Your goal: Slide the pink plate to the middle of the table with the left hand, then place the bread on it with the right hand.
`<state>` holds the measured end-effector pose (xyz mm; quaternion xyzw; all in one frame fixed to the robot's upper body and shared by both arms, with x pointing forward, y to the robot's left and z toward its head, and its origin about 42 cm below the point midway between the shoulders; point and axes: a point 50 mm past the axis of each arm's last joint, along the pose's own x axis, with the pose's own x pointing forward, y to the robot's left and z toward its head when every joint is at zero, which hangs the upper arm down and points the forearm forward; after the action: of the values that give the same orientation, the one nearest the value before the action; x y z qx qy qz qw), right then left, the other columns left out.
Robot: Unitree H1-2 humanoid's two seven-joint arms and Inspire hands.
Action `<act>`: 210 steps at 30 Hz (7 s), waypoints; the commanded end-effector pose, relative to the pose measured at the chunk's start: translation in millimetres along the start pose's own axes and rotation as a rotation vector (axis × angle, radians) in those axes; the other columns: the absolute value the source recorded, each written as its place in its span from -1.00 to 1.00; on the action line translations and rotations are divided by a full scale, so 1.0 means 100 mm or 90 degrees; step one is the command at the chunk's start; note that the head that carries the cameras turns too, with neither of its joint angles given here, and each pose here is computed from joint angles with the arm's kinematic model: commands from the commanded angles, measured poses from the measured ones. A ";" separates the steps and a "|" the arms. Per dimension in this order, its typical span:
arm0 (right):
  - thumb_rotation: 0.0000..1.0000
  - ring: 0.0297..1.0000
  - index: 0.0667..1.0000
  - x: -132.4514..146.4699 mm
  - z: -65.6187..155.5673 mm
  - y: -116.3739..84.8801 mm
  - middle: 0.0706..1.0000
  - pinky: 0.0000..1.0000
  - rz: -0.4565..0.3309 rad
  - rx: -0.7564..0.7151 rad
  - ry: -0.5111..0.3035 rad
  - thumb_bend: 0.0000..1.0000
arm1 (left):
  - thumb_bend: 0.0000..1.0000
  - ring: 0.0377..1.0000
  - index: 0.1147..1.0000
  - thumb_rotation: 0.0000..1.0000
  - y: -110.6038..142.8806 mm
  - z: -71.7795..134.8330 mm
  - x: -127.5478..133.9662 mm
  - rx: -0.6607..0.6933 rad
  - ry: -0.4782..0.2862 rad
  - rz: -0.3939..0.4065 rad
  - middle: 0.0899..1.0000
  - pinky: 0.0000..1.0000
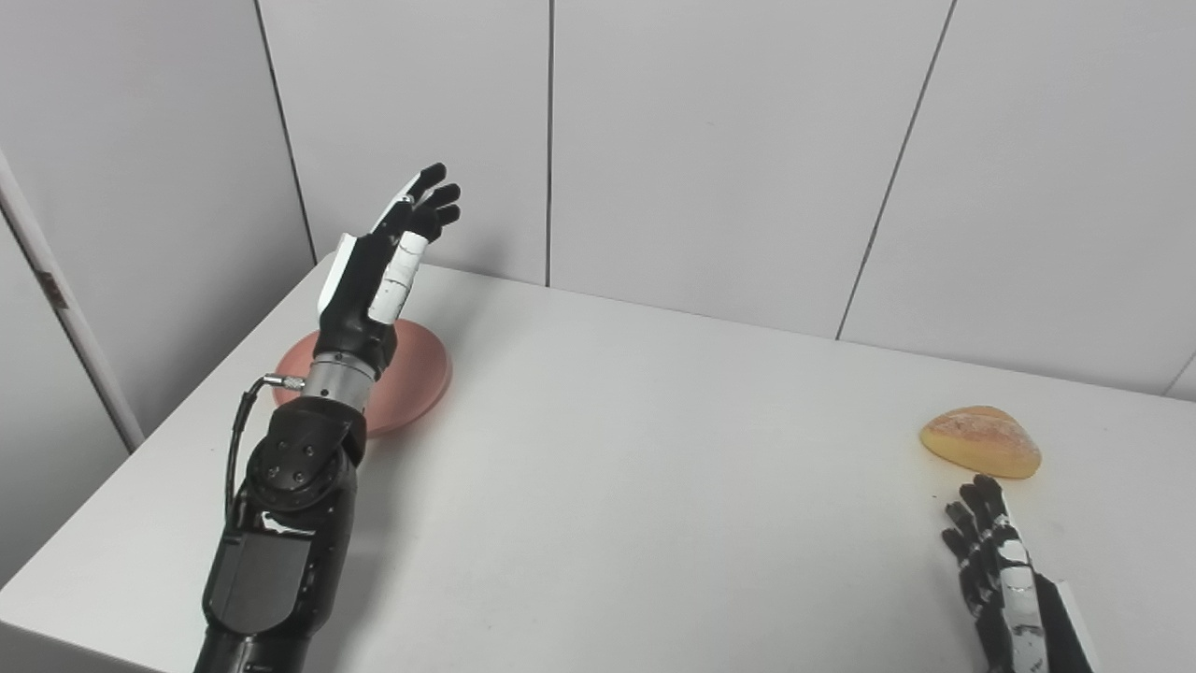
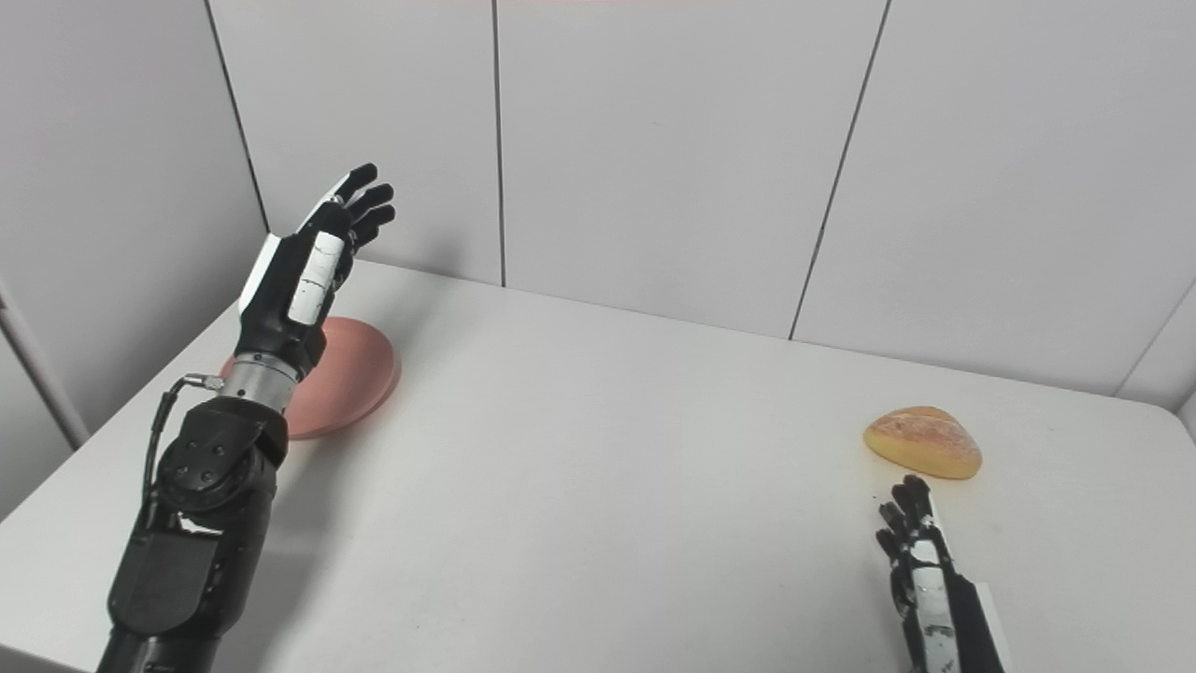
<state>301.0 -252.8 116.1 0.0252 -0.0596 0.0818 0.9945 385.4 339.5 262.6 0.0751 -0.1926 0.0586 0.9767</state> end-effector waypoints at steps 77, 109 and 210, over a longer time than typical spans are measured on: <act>0.79 0.93 0.98 -0.21 0.06 0.00 0.96 0.98 -0.007 0.028 0.029 0.54 | 0.70 0.72 0.83 0.51 1.21 -0.96 0.16 0.050 0.161 0.041 0.74 0.68; 0.81 0.98 1.00 -0.24 0.03 -0.14 1.00 1.00 0.003 0.032 0.045 0.51 | 0.67 0.71 0.82 0.53 1.01 -0.72 0.37 0.007 0.106 0.062 0.71 0.66; 0.64 0.92 1.00 -0.19 0.21 -0.12 0.97 0.97 0.024 0.035 0.051 0.49 | 0.85 0.72 0.83 0.47 0.04 -1.18 0.04 -0.124 0.185 -0.002 0.69 0.68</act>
<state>275.3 -271.4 123.0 0.0514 -0.0035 0.0952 0.9941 419.3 366.5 129.1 -0.0352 -0.0157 0.0622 0.9973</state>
